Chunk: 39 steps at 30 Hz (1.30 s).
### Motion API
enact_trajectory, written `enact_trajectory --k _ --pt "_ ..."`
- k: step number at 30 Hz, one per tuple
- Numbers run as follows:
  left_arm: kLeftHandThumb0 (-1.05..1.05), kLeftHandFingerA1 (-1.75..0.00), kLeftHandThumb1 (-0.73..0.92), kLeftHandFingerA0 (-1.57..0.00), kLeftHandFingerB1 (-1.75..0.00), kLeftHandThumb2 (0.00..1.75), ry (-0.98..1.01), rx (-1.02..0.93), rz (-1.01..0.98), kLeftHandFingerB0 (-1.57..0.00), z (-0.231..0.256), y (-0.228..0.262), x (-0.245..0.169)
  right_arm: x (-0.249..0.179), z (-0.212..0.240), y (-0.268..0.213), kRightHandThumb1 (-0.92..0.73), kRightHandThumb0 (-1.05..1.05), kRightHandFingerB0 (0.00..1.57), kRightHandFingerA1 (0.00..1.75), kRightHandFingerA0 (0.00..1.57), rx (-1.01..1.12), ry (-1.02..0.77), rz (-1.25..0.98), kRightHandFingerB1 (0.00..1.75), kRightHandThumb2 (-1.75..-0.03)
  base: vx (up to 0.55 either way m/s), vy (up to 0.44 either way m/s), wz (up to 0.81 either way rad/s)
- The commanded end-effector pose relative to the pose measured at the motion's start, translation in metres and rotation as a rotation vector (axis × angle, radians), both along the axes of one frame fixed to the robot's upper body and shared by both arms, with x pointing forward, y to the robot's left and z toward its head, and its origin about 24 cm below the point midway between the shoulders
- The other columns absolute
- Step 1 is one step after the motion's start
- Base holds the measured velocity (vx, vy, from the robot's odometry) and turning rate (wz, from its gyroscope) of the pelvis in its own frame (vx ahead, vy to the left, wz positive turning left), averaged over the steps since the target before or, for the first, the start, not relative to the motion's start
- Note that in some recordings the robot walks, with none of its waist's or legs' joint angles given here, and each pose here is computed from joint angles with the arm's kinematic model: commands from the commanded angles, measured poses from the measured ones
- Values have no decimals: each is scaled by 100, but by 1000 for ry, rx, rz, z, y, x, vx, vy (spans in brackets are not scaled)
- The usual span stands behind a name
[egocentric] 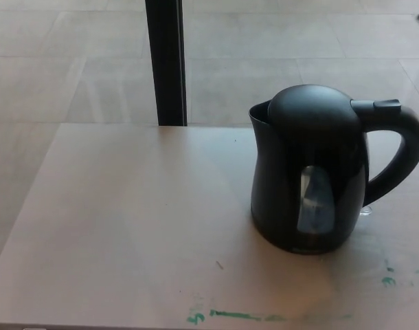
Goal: The robot uses its right hand to push down on the lid of a kettle kept in the middle of the desk to close it
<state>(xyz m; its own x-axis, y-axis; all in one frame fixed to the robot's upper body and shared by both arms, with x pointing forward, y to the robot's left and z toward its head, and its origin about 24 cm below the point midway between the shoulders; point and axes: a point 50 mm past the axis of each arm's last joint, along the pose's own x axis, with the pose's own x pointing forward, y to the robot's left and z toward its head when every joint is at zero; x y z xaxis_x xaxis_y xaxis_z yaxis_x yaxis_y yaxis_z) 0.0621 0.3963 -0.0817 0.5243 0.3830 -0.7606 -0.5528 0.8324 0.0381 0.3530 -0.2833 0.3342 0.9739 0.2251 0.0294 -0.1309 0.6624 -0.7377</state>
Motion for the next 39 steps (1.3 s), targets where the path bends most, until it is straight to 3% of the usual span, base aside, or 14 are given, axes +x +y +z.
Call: enact_trajectory --k 1,2,5,6,7,12,16,17,18,25,26,30,32,39 --pt "-69 -46 72 -45 -36 62 15 14 11 -39 3 6 -13 -67 11 -102 -64 -91 14 39 9 426 -38 -121 28 -68 0 0 0" --pt "-69 -45 72 -44 -36 62 15 11 18 -38 3 6 -12 -74 6 -113 -29 -40 0 52 2 454 -52 -166 49 -96 0 0 0" --pt "-69 -44 72 -44 -36 62 15 13 11 -39 3 6 -13 -103 -19 -148 -70 -89 25 47 22 492 -118 -340 33 -63 0 0 0" --pt "-65 -59 55 -40 -47 98 14 8 18 -23 3 6 -15 -107 -26 -153 -72 -88 29 48 25 485 -128 -370 35 -62 0 0 0" --pt "-74 -46 64 -40 -38 69 11 6 20 -33 3 6 -16 -116 -36 -160 -77 -86 25 53 24 417 -152 -405 38 -64 0 0 0" --pt "-70 -45 71 -46 -36 62 23 15 24 -38 2 5 -15 -154 -80 -179 -52 -84 31 77 38 517 -166 -483 62 -93 0 0 0" --pt "-75 -46 62 -39 -38 69 7 4 21 -33 1 3 -14 -196 -146 -193 -64 -84 33 78 38 678 -221 -633 61 -60 0 0 0" --pt "-76 -46 63 -38 -38 69 6 11 7 -32 1 3 -14 -206 -158 -194 -52 -84 29 74 37 687 -218 -653 63 -93 0 0 0" --pt "-76 -45 64 -39 -37 69 7 12 9 -32 1 3 -14 -214 -171 -194 -65 -83 32 73 37 721 -232 -687 59 -60 0 0 0" --pt "-68 -45 73 -44 -35 62 -5 12 11 -38 2 3 -8 -262 -242 -195 -65 -76 32 75 43 909 -299 -936 61 -59 0 0 0" --pt "-74 -49 65 -40 -39 69 -13 10 -2 -36 4 4 -6 -270 -257 -193 -50 -75 31 72 45 961 -308 -989 64 -94 0 0 0" --pt "-77 -48 62 -39 -39 70 -18 5 -3 -34 5 5 -3 -286 -283 -184 -54 -80 27 73 44 1044 -337 -1064 65 -96 0 0 0" --pt "-71 -43 71 -40 -35 62 -14 3 2 -35 4 5 -3 -294 -302 -176 -70 -76 24 74 42 1085 -328 -1127 69 -61 0 0 0" --pt "-73 -47 62 -40 -38 68 -30 -6 24 -34 3 3 2 -296 -319 -160 -67 -80 29 86 39 1130 -262 -1140 79 -60 0 0 0"
